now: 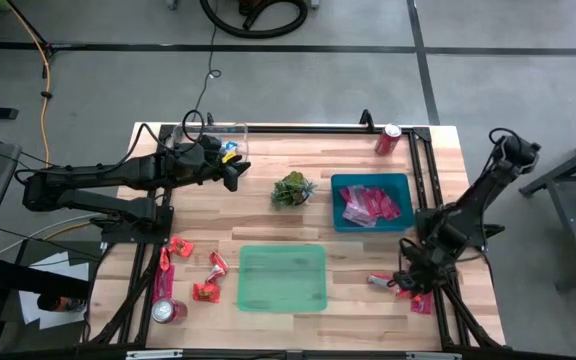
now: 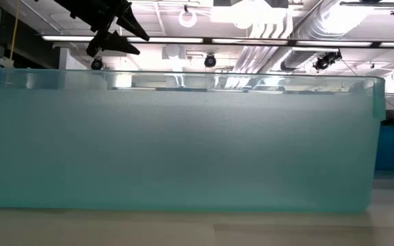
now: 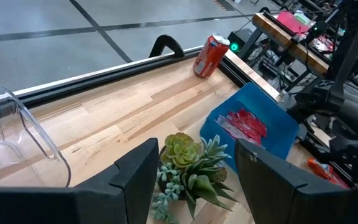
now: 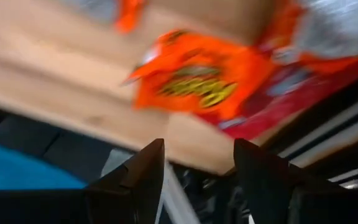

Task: Sort candy
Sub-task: Put the red candy into the blue bin

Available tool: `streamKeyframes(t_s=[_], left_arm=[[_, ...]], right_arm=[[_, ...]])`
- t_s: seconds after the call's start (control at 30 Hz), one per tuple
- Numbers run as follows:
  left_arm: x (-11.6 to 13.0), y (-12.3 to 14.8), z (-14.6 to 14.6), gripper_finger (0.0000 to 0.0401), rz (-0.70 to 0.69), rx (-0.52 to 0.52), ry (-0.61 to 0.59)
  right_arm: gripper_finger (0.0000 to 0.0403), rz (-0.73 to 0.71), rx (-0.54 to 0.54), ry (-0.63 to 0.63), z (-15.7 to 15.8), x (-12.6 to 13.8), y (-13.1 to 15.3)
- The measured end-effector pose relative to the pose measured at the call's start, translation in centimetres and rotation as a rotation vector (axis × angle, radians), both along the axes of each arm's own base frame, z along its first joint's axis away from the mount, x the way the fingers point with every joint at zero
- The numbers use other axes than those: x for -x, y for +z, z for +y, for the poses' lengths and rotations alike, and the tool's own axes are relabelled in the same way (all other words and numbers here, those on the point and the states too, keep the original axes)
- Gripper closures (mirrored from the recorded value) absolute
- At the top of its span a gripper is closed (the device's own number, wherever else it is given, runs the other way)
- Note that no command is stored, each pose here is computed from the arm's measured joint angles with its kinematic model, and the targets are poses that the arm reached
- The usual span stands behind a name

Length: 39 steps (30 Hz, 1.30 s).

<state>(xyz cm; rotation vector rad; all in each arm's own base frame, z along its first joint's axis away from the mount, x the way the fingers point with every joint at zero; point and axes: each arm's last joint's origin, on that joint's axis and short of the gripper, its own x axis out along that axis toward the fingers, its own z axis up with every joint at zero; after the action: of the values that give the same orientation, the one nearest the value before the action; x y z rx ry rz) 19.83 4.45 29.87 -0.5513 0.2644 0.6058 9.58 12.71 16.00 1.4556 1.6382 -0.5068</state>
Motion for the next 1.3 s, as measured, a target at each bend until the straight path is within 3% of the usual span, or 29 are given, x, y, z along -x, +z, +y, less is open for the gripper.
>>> streamKeyframes(t_s=[0.17,0.6,0.8,1.13,1.3], left_arm=[[0.0,0.0,0.0,0.0201,0.000,0.000,0.000],[0.0,0.0,0.0,0.0201,0.006,-0.010,-0.005],[0.0,0.0,0.0,0.0201,0.006,-0.010,-0.005],[0.0,0.0,0.0,0.0201,0.007,-0.011,-0.006],[0.0,0.0,0.0,0.0201,0.006,-0.012,-0.006]], right_arm=[[0.0215,0.041,0.042,-0.025,-0.4,0.5,-1.0],[0.0215,-0.055,0.108,-0.144,-1.1,-0.5,-1.0],[0.0215,0.059,0.076,-0.093,-0.4,-0.4,-1.8],[0.0215,0.035,0.084,-0.103,1.1,-1.7,-3.3],[0.0215,-0.125,0.187,-0.128,0.9,-3.1,-2.5]])
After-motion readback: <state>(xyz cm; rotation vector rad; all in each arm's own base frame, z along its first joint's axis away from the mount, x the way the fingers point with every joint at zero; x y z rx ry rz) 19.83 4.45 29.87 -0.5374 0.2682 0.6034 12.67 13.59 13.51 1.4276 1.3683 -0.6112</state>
